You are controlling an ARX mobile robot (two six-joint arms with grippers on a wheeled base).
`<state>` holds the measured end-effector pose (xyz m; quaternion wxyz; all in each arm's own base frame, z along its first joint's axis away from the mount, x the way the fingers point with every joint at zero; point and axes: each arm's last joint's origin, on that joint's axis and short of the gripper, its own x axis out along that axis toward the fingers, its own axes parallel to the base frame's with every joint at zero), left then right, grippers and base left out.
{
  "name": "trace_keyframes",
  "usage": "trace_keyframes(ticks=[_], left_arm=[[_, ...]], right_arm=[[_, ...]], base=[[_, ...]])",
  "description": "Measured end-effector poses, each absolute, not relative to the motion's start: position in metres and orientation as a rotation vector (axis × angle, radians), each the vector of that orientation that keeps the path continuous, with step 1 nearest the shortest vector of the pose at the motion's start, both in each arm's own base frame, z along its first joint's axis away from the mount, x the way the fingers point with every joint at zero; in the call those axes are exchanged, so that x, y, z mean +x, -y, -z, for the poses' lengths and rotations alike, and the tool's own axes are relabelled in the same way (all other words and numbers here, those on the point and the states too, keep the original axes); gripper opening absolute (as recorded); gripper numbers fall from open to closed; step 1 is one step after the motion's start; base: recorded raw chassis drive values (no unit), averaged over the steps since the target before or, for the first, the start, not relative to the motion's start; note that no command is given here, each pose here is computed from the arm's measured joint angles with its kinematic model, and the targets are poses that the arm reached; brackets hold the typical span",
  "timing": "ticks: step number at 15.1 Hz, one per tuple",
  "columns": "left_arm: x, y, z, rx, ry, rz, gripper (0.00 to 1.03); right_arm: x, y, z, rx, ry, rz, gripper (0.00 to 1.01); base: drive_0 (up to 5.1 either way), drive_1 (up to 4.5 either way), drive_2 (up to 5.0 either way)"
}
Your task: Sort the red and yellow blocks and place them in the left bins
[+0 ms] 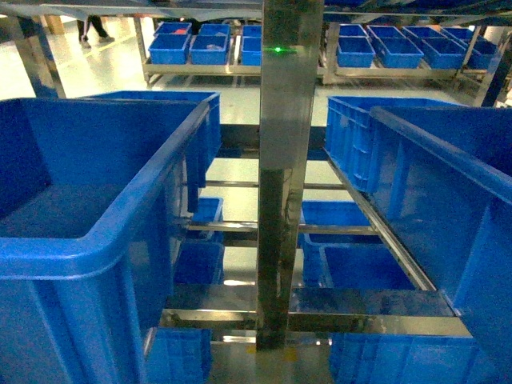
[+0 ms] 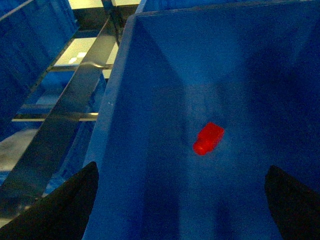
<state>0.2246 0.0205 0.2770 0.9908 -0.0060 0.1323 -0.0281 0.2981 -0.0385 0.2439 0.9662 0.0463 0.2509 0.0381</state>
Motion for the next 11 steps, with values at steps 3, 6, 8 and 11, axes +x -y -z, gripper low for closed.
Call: trace_keyframes(ticks=[3,6,8,11], left_arm=[[0.225,-0.020,-0.277,-0.012,-0.265,0.057,0.26],[0.225,-0.020,-0.277,-0.012,-0.265,0.056,0.26],[0.225,-0.020,-0.277,-0.012,-0.265,0.057,0.26],[0.225,-0.020,-0.277,-0.012,-0.265,0.056,0.26]], right_arm=[[0.268,0.034,-0.265,0.142,-0.490,-0.077,0.98],[0.208,0.024,-0.286,0.149,-0.427,-0.098,0.98],[0.175,0.019,-0.292,0.160,-0.408,-0.095,0.98],[0.125,0.019,-0.294,0.195,-0.423,-0.081,0.98]], base=[[0.0,0.00,0.0],[0.0,0.00,0.0],[0.0,0.00,0.0],[0.0,0.00,0.0]])
